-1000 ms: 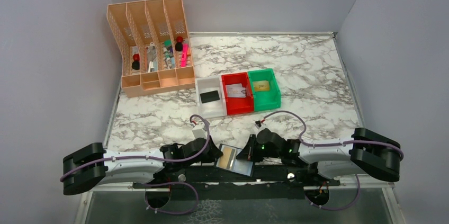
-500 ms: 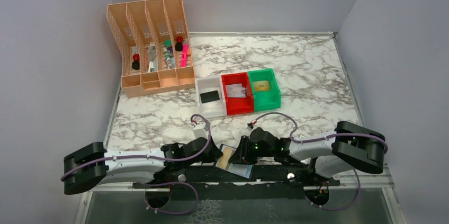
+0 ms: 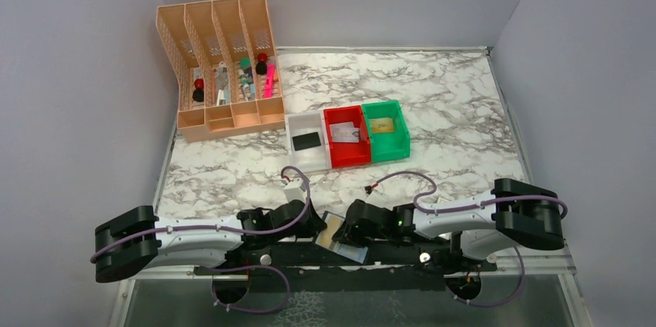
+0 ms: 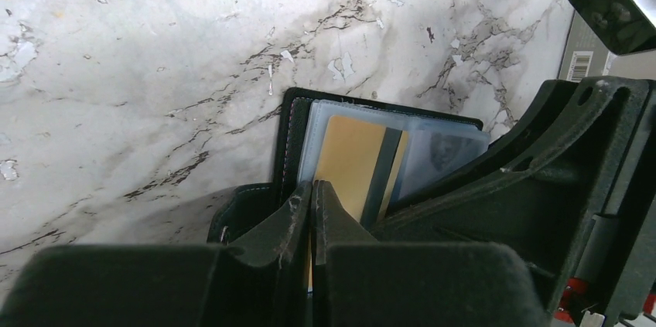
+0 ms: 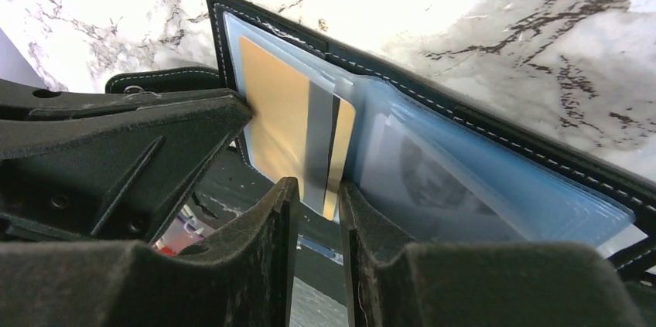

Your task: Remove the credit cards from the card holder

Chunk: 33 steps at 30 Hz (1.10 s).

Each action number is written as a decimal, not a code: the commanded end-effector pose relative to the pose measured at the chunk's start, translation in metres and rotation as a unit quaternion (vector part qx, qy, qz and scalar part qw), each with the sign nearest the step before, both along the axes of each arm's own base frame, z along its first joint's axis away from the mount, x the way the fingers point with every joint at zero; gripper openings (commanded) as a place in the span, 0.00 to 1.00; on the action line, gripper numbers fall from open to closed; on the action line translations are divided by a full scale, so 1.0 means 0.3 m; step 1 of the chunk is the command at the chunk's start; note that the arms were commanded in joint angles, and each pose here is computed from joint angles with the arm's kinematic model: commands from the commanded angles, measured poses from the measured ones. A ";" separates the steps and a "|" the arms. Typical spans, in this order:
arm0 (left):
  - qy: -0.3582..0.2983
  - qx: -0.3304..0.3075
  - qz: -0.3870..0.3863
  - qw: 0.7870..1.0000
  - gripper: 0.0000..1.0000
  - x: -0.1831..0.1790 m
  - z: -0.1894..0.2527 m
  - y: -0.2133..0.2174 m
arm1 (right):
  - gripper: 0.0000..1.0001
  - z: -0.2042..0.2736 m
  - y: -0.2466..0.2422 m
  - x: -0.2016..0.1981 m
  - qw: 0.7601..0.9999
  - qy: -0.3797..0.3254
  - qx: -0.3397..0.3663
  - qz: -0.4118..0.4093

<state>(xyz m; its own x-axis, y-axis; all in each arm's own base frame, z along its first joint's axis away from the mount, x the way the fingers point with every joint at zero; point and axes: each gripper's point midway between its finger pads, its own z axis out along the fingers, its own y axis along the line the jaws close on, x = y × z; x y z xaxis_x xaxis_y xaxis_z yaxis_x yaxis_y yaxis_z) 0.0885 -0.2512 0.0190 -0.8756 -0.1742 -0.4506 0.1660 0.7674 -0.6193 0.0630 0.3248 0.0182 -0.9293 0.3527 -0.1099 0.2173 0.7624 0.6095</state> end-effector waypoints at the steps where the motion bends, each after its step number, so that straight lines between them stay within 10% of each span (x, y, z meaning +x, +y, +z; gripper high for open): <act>1: 0.036 0.072 -0.031 0.996 0.07 -0.068 -0.101 0.081 | 0.30 -0.161 -0.114 0.036 0.994 -0.013 -0.100 -0.042; 13: 0.030 0.064 -0.025 0.997 0.06 -0.062 -0.092 0.081 | 0.01 -0.069 -0.023 0.113 0.996 -0.093 0.010 0.000; 33: 0.001 0.037 0.013 0.999 0.01 -0.023 -0.043 0.117 | 0.01 0.036 0.014 0.268 0.978 -0.155 -0.003 0.143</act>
